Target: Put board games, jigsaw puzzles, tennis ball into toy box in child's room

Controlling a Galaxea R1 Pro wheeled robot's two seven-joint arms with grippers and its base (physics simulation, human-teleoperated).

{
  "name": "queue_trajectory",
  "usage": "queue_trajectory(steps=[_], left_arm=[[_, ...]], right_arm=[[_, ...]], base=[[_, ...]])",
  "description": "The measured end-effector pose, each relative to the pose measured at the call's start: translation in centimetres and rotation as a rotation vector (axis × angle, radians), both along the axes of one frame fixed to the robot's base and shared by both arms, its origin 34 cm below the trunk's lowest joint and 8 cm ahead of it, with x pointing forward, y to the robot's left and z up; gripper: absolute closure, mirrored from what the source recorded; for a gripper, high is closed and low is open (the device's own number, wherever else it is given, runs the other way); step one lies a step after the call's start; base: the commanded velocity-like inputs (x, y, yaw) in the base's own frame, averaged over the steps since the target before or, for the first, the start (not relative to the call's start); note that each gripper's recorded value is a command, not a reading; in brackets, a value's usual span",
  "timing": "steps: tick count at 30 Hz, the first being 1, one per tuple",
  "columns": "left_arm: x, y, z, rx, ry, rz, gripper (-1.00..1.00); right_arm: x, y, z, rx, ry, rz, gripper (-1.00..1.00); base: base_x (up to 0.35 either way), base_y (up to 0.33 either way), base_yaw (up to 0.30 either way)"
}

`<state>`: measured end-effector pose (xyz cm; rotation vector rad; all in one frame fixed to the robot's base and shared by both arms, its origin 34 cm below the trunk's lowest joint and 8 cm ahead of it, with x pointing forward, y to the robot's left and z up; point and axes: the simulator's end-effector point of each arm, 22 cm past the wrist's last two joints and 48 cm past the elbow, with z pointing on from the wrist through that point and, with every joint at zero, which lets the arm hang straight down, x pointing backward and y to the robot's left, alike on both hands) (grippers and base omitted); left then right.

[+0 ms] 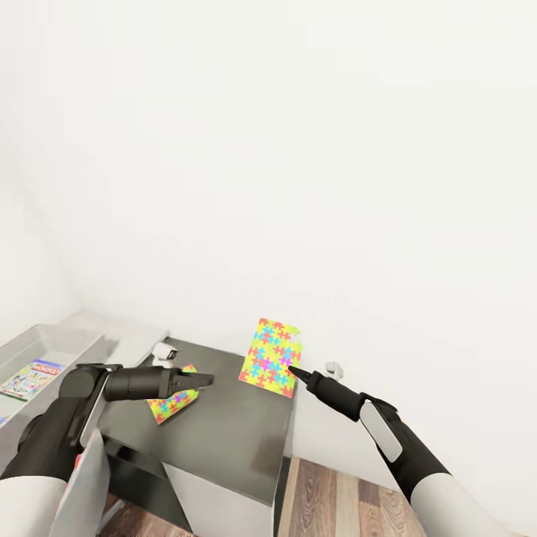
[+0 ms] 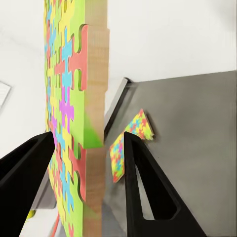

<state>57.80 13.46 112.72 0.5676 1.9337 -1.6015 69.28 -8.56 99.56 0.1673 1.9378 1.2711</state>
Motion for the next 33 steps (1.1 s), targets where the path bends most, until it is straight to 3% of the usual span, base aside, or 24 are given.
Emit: queue_trajectory(steps=[11,33], left_arm=[[-0.03,-0.11,-0.06,0.001,0.001,-0.002,-1.0],[-0.07,-0.2,-0.09,0.001,0.001,-0.004,-1.0]], right_arm=[[0.0,-0.01,0.01,0.001,0.0,0.0,1.0],[-0.04,0.36,0.06,0.004,0.001,0.002,1.0]], base=[[0.0,0.0,0.257],[0.0,0.0,0.017]])
